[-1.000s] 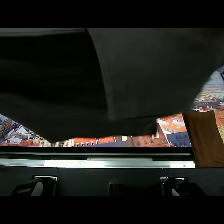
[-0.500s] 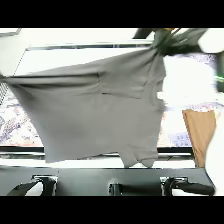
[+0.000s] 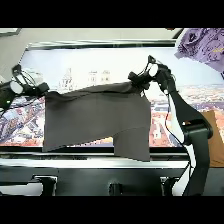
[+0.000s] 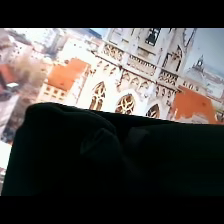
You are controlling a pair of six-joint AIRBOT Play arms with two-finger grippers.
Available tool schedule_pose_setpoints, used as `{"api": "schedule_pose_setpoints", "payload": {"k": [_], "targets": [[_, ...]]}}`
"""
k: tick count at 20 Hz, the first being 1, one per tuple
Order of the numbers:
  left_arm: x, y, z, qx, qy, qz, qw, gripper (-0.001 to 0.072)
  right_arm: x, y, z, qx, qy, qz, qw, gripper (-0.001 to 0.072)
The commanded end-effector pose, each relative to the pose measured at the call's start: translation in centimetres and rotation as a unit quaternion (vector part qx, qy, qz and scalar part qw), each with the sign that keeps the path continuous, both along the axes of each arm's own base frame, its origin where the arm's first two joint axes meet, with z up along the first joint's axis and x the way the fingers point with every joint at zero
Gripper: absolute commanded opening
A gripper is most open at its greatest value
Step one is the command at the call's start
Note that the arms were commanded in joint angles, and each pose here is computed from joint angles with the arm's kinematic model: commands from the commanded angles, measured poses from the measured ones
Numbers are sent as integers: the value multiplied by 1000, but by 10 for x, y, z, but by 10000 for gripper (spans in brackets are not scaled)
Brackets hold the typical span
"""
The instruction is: Fold the clothes and pants, and hang the long-sleeved shirts on hangers.
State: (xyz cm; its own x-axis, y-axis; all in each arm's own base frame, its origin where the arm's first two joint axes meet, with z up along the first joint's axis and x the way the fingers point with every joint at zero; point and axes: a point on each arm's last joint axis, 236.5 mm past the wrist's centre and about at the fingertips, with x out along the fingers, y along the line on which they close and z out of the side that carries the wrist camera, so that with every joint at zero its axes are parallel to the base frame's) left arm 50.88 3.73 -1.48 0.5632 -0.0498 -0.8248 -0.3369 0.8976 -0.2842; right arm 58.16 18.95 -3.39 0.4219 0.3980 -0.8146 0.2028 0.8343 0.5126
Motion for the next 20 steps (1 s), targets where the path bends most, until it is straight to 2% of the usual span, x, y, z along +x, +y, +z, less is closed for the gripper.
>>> {"api": "schedule_pose_setpoints", "payload": {"k": [1,2,3,4,5,7,10,13,15,17,20], "targets": [[2,-17,-27,-32,22,2,999,211,-5,14,-23,35,36,-9,999,255],[0,-16,-22,-38,26,4,999,422,-9,11,-20,38,46,-8,998,364],[-2,-12,-16,-41,30,6,999,537,-17,8,-15,42,58,1,997,505],[-7,-4,-6,-44,38,9,998,540,-25,1,-5,45,64,22,997,577],[-13,6,6,-47,47,15,998,540,-33,-8,7,46,65,51,996,599],[-33,29,31,-49,64,23,996,540,-54,-46,35,27,61,112,991,599],[-85,54,58,-31,95,-5,995,540,-90,-115,65,10,72,166,983,596],[-140,65,66,-34,116,6,993,540,-116,-167,72,48,61,136,988,594],[-167,69,65,-33,109,30,993,520,-155,-182,45,85,103,109,985,595],[-192,67,58,-34,112,43,992,520,-200,-176,6,124,165,101,973,595],[-212,63,45,-31,130,46,990,520,-232,-153,-29,172,191,104,961,595]]}}
